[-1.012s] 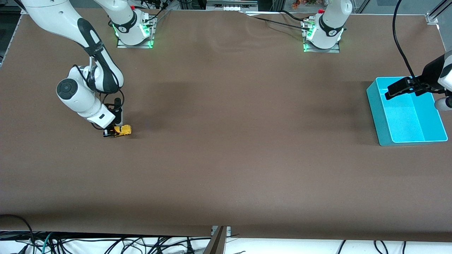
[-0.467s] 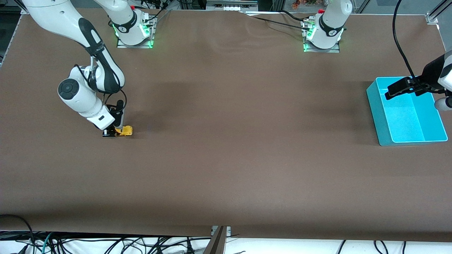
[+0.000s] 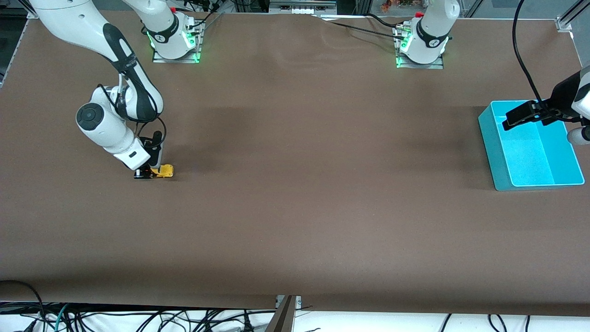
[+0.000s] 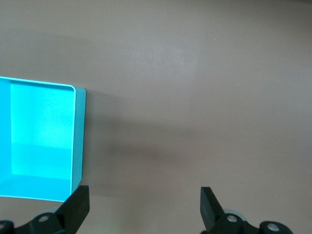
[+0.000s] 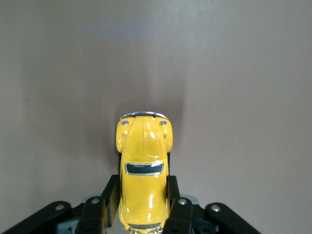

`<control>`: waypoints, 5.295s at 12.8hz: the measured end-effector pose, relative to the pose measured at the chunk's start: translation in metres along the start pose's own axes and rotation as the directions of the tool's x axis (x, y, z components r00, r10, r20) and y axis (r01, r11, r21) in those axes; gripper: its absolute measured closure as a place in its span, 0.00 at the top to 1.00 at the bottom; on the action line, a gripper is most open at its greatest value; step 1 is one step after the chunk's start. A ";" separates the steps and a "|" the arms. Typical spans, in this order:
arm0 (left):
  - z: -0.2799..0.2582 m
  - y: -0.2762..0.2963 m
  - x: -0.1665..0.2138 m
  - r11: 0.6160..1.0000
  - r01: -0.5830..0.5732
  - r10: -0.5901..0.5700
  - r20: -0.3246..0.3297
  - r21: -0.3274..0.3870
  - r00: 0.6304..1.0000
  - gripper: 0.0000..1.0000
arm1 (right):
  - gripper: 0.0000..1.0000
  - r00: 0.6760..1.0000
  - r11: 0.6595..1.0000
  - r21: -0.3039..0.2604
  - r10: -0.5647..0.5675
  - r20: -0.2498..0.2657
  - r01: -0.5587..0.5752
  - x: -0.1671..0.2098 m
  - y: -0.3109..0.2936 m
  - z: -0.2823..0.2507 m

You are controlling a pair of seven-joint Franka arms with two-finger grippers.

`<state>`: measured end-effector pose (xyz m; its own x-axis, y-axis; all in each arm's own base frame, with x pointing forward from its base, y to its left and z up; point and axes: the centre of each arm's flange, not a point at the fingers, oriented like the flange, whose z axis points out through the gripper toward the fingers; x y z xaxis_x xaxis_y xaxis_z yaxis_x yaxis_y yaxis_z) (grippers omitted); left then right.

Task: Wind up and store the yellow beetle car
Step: 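Close the right gripper on the yellow car, pressing it onto the table, then drag the car backward along the table with the right gripper to wind it, then open the right gripper and raise it, letting the car drive toward the bin, then lower the left gripper onto the car beside the teal bin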

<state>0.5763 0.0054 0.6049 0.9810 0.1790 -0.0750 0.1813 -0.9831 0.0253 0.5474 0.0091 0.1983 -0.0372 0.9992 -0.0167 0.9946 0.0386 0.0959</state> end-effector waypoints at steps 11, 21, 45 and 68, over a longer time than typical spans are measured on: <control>0.000 0.000 0.000 1.000 0.000 0.000 0.000 0.000 1.000 1.00 | 0.43 1.000 1.000 -0.016 -0.006 0.030 0.006 -0.133 -0.010 0.002; 0.000 0.000 0.000 1.000 0.000 0.000 0.000 0.000 1.000 1.00 | 1.00 0.998 0.996 0.062 -0.062 -0.021 0.064 -0.125 0.078 -0.071; -0.004 0.001 0.000 1.000 -0.019 0.019 -0.008 -0.001 1.000 1.00 | 1.00 0.352 0.332 0.144 0.923 0.155 -0.932 -0.063 0.128 -0.323; 0.277 -0.094 -0.060 0.597 0.794 -0.796 -0.034 0.117 0.604 1.00 | 1.00 0.019 0.018 0.009 0.987 0.159 -1.000 -0.058 0.081 -0.406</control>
<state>0.4810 0.0769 0.3312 0.4505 0.8922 -0.0318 0.8786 -0.4494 -0.1614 0.5913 -0.0404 0.6109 0.9964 0.0550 -0.0638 0.0557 -0.9984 0.0098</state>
